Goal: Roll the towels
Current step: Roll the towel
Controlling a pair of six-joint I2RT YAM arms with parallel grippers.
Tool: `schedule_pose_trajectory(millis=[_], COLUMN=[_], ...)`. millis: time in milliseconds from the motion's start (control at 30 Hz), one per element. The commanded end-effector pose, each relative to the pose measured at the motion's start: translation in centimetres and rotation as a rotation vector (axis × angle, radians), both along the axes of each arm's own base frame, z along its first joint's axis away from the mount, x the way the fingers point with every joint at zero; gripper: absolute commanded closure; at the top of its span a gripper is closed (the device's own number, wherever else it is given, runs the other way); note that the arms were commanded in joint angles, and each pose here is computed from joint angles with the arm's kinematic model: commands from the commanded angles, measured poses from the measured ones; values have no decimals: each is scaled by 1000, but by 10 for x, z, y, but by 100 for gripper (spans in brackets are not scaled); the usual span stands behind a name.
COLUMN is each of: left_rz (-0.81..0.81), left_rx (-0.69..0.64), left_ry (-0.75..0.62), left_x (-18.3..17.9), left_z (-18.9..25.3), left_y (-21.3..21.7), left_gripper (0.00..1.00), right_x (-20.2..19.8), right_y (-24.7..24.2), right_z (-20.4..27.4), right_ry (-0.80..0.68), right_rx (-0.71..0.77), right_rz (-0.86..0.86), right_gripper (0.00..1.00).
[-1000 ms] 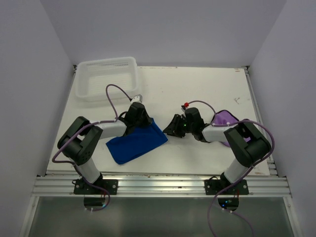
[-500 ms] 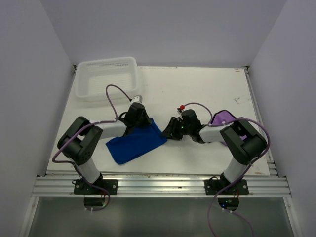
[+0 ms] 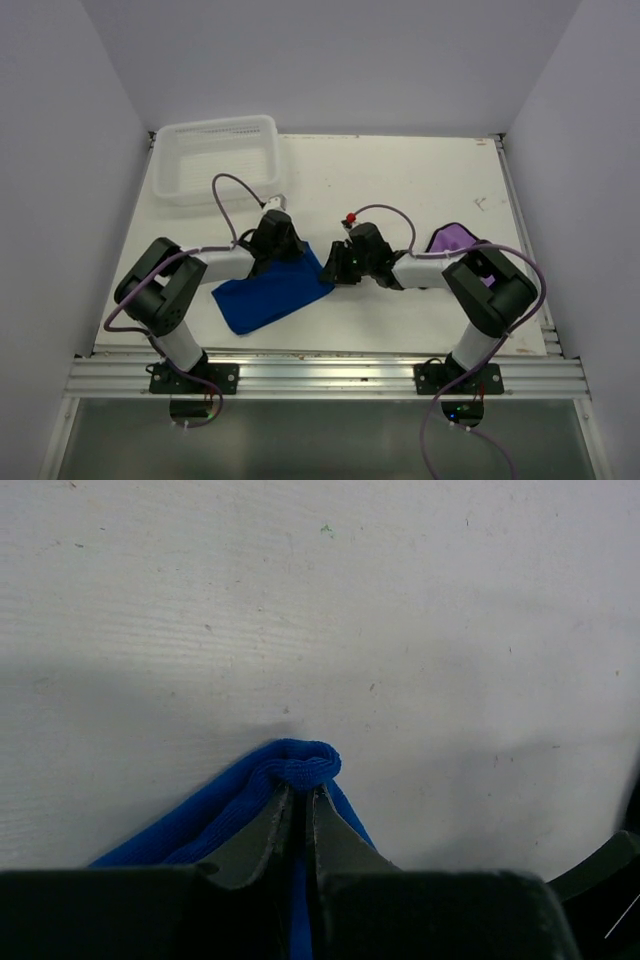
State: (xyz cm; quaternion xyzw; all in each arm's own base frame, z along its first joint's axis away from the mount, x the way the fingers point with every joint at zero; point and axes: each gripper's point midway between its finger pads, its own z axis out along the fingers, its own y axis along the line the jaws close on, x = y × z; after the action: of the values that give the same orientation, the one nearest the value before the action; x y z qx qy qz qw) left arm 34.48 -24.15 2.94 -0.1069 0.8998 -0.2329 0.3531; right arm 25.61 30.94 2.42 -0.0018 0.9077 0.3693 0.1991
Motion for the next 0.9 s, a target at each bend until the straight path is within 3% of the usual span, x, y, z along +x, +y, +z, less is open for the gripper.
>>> schedule_pose_trajectory(millis=[0, 167, 367, 400, 700, 867], left_rz=[34, 41, 49, 50, 39, 42], left_rx=[-19, -26, -27, -24, -26, -46], left_ry=[-66, -59, -56, -53, -55, -59], left_x=[8, 6, 7, 6, 11, 14], left_z=[17, 15, 15, 15, 25, 33], left_y=[5, 8, 12, 13, 11, 14], left_gripper=[100, 100, 100, 100, 100, 73], right_x=[-6, -15, -16, -12, 2, 2], right_y=[-19, -32, -45, -42, -58, -61], right_z=[-18, -37, -39, -33, -9, 2], right_ry=[-52, -77, -150, -177, -356, -436], right_rx=[-216, -376, -540, -555, -828, -917], right_rz=[10, 33, 24, 26, -4, 0], right_gripper=[63, 73, 93, 100, 100, 100])
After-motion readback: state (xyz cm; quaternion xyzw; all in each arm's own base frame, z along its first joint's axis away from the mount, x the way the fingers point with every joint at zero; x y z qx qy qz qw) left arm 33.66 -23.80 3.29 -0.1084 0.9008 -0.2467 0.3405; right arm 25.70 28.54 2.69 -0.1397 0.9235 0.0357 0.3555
